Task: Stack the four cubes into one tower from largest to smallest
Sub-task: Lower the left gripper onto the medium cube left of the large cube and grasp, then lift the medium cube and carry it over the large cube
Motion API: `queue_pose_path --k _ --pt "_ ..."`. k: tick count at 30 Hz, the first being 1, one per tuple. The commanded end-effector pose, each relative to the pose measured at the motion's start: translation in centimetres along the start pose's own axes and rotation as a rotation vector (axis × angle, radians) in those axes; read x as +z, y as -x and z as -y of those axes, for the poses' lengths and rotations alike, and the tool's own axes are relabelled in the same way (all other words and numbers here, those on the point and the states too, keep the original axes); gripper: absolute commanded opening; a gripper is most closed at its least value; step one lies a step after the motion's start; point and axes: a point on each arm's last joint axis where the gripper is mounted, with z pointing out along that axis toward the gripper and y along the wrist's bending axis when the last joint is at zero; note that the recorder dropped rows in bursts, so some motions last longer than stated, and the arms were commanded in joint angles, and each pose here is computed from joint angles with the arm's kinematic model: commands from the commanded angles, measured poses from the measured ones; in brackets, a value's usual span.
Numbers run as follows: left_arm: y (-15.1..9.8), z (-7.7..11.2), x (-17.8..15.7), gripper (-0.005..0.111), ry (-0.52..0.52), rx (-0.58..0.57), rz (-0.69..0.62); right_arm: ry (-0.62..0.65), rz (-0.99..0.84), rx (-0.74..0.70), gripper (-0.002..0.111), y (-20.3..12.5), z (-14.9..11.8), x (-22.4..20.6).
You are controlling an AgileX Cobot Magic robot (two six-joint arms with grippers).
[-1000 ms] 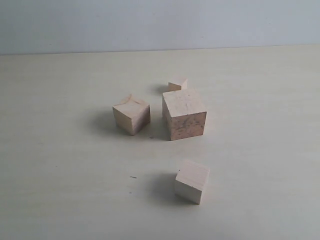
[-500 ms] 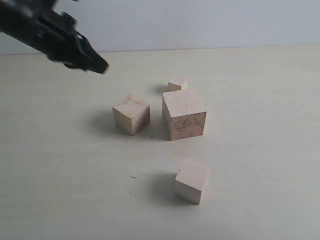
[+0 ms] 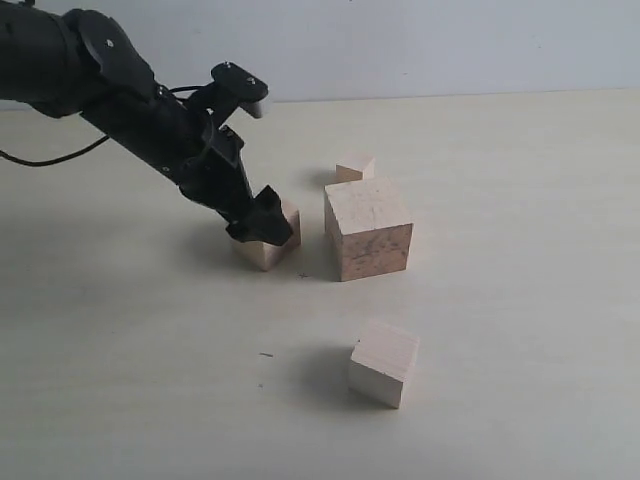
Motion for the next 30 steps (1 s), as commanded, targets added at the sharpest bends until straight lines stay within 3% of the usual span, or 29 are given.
queue_pose_path --k 1,5,7,16,17,19,21,24,26,28,30 --pt "-0.3 -0.5 1.6 0.105 0.033 -0.035 0.004 -0.009 0.011 0.000 0.000 0.0 0.1 0.0" --pt "-0.8 -0.8 2.7 0.104 0.036 -0.047 -0.010 -0.009 0.011 0.000 0.000 0.0 0.1 0.0" --pt "-0.9 -0.9 2.8 0.099 0.034 -0.055 -0.014 -0.009 0.011 0.000 0.000 0.0 0.1 0.0" --pt "-0.7 -0.7 2.4 0.025 0.030 -0.045 -0.014 -0.009 0.011 0.000 0.000 0.0 0.1 0.0" --pt "-0.3 -0.7 1.3 0.010 0.042 -0.024 0.000 -0.009 0.011 0.000 0.000 0.0 0.1 0.0" --pt "0.4 -0.6 -0.4 0.000 0.053 0.006 0.012 -0.009 0.011 0.000 0.000 0.0 0.1 0.0" --pt "1.5 -0.4 -2.6 0.000 0.075 0.033 0.038 -0.009 0.011 0.000 0.000 0.0 0.1 0.0" --pt "4.4 0.7 -8.5 0.000 0.122 0.108 0.157 -0.009 0.011 0.000 0.000 0.0 0.1 0.0" --pt "5.8 1.8 -10.6 0.000 0.114 0.254 0.220 -0.009 0.011 0.000 0.000 0.0 0.1 0.0" --pt "7.7 4.6 -11.4 0.000 -0.004 0.625 0.329 -0.009 0.011 0.000 0.000 0.0 0.1 0.0" --pt "8.9 6.1 -10.5 0.000 -0.091 0.659 0.434 -0.009 0.011 0.000 0.000 0.0 0.1 0.0"
